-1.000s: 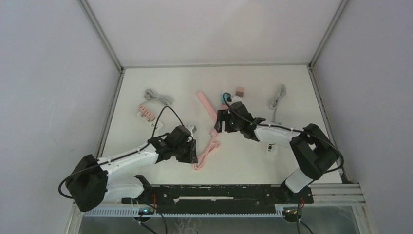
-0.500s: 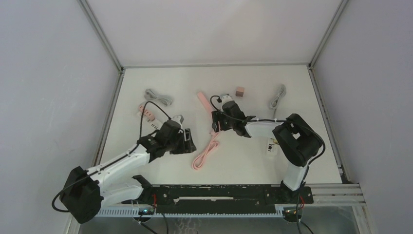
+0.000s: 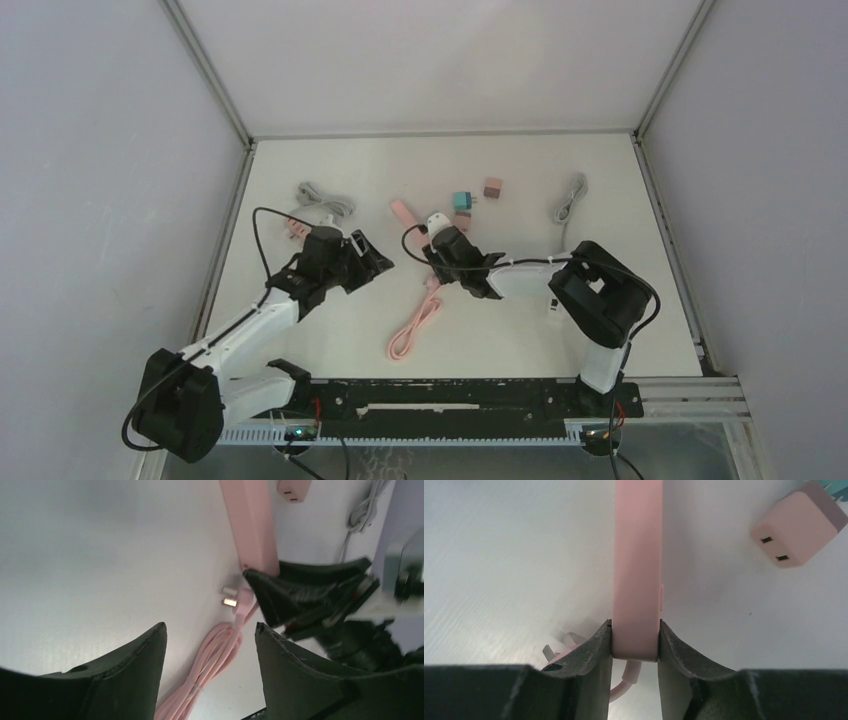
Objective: Insert the plug
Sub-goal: Pick up the socket from the center of the board.
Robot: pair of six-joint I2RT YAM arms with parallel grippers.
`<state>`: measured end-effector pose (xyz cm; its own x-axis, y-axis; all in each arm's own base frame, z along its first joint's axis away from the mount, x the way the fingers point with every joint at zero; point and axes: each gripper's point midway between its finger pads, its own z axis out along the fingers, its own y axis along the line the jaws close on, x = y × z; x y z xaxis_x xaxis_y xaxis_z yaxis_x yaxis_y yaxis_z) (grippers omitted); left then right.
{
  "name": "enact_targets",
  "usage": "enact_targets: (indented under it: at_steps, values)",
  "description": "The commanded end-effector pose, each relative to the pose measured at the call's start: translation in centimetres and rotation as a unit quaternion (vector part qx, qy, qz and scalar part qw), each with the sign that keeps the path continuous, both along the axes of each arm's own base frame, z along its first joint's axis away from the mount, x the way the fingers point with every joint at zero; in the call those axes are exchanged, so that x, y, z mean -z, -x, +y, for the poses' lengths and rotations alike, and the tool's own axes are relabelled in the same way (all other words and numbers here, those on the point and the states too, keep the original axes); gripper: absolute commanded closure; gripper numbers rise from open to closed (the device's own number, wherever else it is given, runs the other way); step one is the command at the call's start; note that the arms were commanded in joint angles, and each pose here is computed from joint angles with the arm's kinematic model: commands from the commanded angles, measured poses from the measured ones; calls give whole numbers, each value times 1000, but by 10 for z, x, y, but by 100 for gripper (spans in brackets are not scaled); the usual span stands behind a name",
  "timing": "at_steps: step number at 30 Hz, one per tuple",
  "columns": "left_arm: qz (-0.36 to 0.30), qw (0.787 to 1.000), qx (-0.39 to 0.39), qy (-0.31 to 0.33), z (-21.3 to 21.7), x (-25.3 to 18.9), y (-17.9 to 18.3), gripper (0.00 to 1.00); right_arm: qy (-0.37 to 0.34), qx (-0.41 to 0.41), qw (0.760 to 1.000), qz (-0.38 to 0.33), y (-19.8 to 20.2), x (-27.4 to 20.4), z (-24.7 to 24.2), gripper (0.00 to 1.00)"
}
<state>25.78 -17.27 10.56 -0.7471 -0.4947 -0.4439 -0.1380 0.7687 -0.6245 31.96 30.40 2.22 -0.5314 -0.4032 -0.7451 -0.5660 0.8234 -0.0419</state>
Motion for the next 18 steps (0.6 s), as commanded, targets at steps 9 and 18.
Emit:
enact_targets:
  at_steps: [9,18]
  values:
    - [23,992,-33,123,-32,-12,-44,30,96,-30,990,-95,46,-7,-5,69]
    - [49,992,-45,110,-40,11,-68,30,134,-60,980,-136,64,-3,6,69]
